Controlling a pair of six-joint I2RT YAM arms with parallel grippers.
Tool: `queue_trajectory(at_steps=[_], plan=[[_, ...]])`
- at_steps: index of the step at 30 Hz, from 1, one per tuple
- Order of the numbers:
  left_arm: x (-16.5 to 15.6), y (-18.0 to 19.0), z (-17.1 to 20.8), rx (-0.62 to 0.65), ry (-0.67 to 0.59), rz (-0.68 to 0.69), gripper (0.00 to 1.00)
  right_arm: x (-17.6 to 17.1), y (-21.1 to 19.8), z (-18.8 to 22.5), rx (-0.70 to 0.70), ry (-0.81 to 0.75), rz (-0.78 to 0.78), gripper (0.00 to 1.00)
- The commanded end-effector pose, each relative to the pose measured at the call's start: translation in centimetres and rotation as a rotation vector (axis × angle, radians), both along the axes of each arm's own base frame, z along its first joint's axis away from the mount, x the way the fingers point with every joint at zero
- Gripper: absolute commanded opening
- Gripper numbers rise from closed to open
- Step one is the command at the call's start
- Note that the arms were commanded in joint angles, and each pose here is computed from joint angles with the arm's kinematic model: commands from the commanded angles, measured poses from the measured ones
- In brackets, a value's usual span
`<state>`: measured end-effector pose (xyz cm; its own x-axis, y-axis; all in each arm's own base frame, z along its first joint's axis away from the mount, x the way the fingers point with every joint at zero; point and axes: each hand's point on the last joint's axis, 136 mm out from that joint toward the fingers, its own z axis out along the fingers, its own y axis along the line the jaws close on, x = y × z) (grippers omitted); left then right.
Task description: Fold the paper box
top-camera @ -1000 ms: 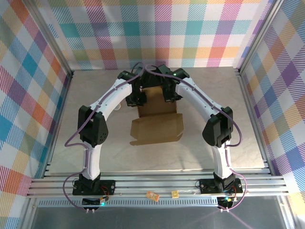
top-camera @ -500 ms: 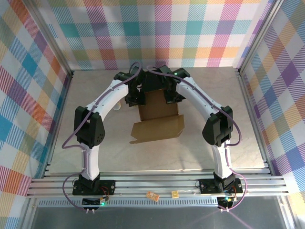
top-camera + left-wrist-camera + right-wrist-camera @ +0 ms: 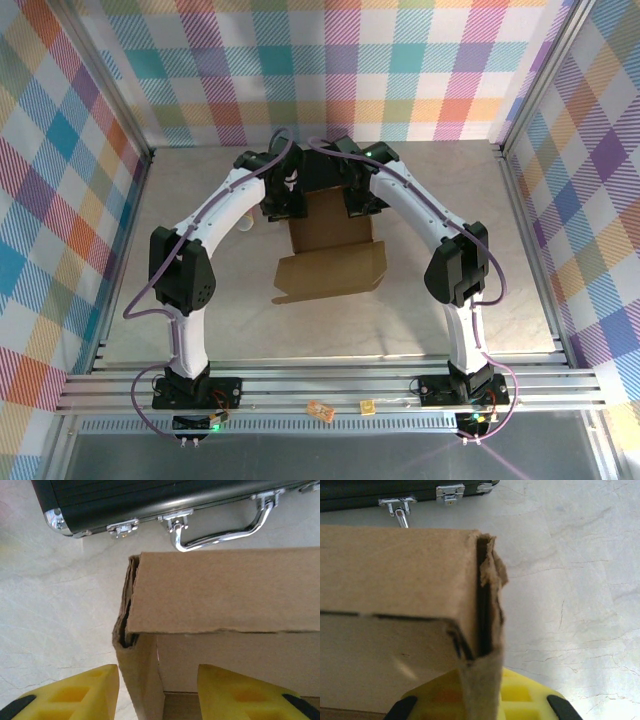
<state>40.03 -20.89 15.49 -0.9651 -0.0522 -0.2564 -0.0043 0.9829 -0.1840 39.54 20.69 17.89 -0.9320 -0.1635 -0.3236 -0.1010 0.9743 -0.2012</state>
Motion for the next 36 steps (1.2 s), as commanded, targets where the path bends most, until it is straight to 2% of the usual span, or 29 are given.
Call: queue_trajectory(at_steps=[1,6,11,18,22,28,35,36], plan=[[-0.5,1.1,-0.6,0.039,0.021,0.004,0.44,-0.2,-0.1,0.0,-0.001,0.027,0.009,0.0],[0.4,1.3,-1.2,0.062,-0.006,0.009,0.37,-0.2,0.0,0.1,0.014,0.027,0.009,0.0],[0.8,1.3,-1.7,0.071,-0.013,0.015,0.17,-0.2,-0.1,0.0,0.015,0.032,0.003,0.0],[0.1,1.5,-3.1,0.079,0.024,0.01,0.17,0.0,-0.1,0.3,0.032,0.031,-0.007,0.0],[0.2,1.9,-3.1,0.099,0.018,0.018,0.0,0.0,0.0,0.3,0.034,0.032,-0.008,0.0],[0.4,2.8,-2.5,0.175,-0.004,0.032,0.0,-0.1,-0.1,0.2,0.029,0.038,-0.01,0.0],[0.0,1.9,-1.8,0.143,0.002,0.027,0.01,-0.3,-0.2,-0.4,0.016,0.052,-0.004,0.0],[-0.1,1.8,-1.7,0.139,0.006,0.028,0.08,-0.4,-0.3,-0.7,0.012,0.058,-0.004,0.0]])
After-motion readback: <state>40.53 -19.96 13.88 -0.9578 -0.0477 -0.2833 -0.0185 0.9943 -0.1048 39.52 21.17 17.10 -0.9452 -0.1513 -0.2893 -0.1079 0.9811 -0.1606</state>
